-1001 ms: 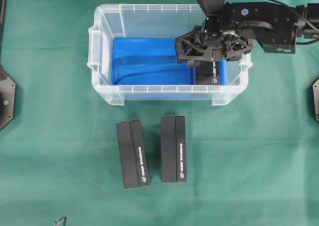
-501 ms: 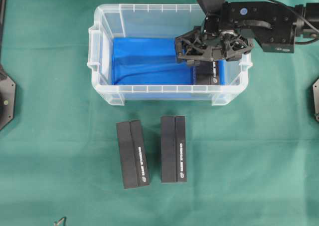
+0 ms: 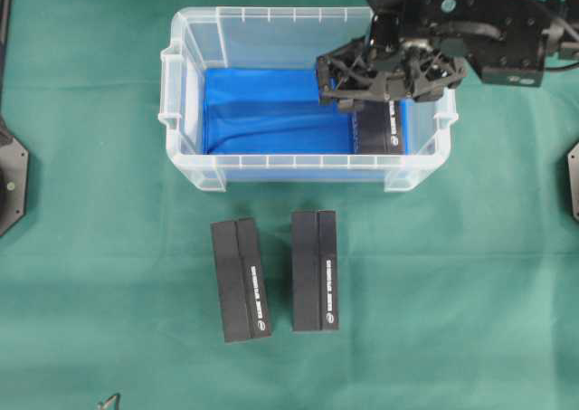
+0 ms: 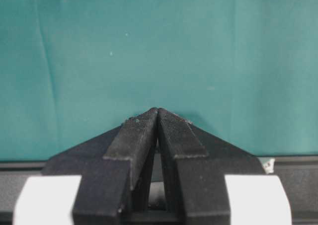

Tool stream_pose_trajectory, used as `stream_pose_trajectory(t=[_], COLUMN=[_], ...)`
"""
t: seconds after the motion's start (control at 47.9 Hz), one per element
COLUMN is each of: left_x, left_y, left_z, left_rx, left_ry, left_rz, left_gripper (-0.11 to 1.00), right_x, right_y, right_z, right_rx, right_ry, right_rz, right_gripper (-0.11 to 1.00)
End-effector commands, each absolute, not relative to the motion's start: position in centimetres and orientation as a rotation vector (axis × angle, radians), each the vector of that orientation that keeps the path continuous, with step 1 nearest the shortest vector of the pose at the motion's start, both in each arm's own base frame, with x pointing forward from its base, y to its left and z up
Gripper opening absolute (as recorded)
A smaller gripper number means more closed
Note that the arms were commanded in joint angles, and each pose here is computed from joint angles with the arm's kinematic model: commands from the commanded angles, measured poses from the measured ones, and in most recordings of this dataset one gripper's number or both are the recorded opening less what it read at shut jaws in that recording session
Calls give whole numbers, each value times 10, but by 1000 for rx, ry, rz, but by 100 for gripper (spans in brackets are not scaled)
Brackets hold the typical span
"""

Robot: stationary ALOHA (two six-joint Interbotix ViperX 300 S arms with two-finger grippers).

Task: Take the box out of the case with the right arm.
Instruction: 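Close the right gripper and lift the right box, then carry the box over the case wall toward the front right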

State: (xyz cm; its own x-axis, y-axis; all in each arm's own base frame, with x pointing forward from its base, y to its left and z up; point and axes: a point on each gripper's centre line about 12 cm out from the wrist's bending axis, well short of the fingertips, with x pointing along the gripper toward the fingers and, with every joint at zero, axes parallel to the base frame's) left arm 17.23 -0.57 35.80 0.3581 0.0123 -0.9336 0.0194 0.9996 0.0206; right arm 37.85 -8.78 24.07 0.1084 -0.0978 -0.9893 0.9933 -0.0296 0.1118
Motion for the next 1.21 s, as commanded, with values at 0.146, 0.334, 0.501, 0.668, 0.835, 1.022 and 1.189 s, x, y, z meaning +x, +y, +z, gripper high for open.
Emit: stream_pose_trajectory(t=[0.146,0.334,0.501,0.668,0.835,1.022,1.189], left_x=[174,174,173,173,173,173,173], left_y=[-5,-5,-5,-5,-5,-5,-5], left_z=[366,366,367,367,367,367,367], left_rx=[28,28,27,27,28,27,25], left_ry=[1177,1175,1172,1174,1174,1174,1174], left_rz=[-1,1,0,0,1,0,1], left_gripper=[2,2,2,2,2,2,2], right_x=[371,369,368,364,361,360,360], right_y=[-90,-89,-89,-88,-85,-84,-83], right_z=[309,335,359,378,387,389,389], right_rx=[1213,1209,1204,1189,1187,1186,1186], right_ry=[962,963,943,938,949,951,950], right_rz=[-1175,-1185,-1176,-1194,-1201,-1202,-1199], right_gripper=[65,65,65,65,65,65,65])
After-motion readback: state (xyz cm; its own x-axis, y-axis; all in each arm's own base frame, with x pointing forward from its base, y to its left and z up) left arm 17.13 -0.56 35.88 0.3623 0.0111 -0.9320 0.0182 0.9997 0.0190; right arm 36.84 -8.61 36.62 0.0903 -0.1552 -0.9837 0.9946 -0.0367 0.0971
